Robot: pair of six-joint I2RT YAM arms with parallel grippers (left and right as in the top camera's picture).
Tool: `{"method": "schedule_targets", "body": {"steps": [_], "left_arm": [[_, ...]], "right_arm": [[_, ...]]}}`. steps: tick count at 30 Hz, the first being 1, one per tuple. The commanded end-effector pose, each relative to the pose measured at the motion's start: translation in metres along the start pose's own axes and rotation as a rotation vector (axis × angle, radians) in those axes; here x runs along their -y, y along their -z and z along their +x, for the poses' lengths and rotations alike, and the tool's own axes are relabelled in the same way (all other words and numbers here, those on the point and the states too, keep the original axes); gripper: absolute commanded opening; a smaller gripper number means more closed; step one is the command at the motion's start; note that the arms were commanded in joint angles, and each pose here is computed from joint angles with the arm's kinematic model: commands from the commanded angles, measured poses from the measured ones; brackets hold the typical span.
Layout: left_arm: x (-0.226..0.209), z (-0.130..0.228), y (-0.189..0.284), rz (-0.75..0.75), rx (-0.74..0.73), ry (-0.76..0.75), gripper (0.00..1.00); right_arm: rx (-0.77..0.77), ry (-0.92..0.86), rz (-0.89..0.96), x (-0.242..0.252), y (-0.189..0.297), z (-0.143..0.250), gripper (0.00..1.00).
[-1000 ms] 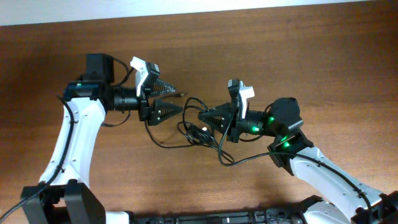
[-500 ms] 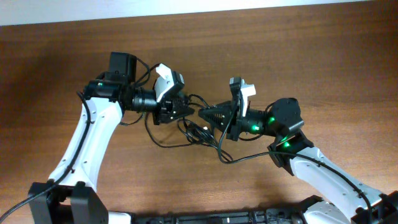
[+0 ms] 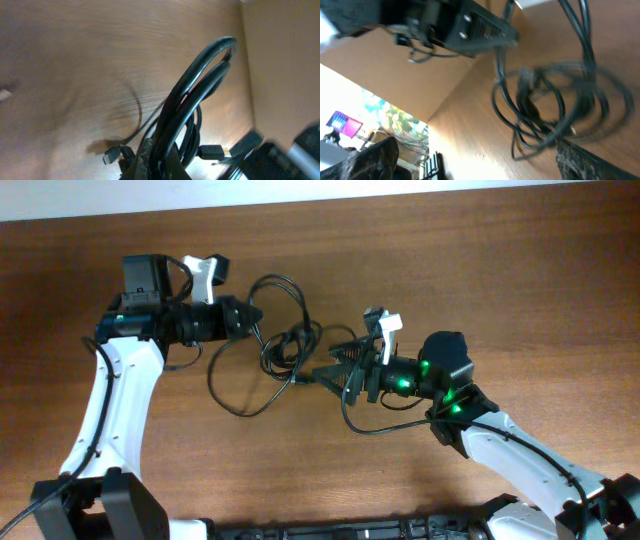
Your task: Untangle cables
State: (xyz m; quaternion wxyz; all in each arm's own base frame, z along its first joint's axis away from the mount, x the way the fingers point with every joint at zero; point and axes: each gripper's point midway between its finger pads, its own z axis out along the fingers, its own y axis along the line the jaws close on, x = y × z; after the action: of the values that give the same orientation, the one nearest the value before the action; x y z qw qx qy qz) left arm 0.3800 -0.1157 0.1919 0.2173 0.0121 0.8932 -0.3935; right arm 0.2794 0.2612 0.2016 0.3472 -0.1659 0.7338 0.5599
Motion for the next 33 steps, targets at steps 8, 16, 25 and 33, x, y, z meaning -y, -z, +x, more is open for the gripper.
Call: {"method": "schedule_targets", "body": {"steps": [8,16,25,33], "left_arm": [[-0.013,0.006,0.008,-0.098,0.044,1.087,0.00],[-0.017,0.007,0.008,-0.119,0.055,1.114,0.00],[-0.018,0.035,0.010,-0.186,-0.018,1.278,0.00],[-0.001,0.044,0.006,-0.143,-0.099,1.292,0.00]], "right_arm": [[0.030,-0.110,0.283,0.018,-0.032,0.036,0.99],[0.161,-0.512,0.148,-0.025,-0.028,0.004,0.99],[0.494,-0.956,0.452,0.055,-0.043,0.039,0.88],[0.473,-0.811,0.496,0.058,-0.041,0.038,0.80]]}}
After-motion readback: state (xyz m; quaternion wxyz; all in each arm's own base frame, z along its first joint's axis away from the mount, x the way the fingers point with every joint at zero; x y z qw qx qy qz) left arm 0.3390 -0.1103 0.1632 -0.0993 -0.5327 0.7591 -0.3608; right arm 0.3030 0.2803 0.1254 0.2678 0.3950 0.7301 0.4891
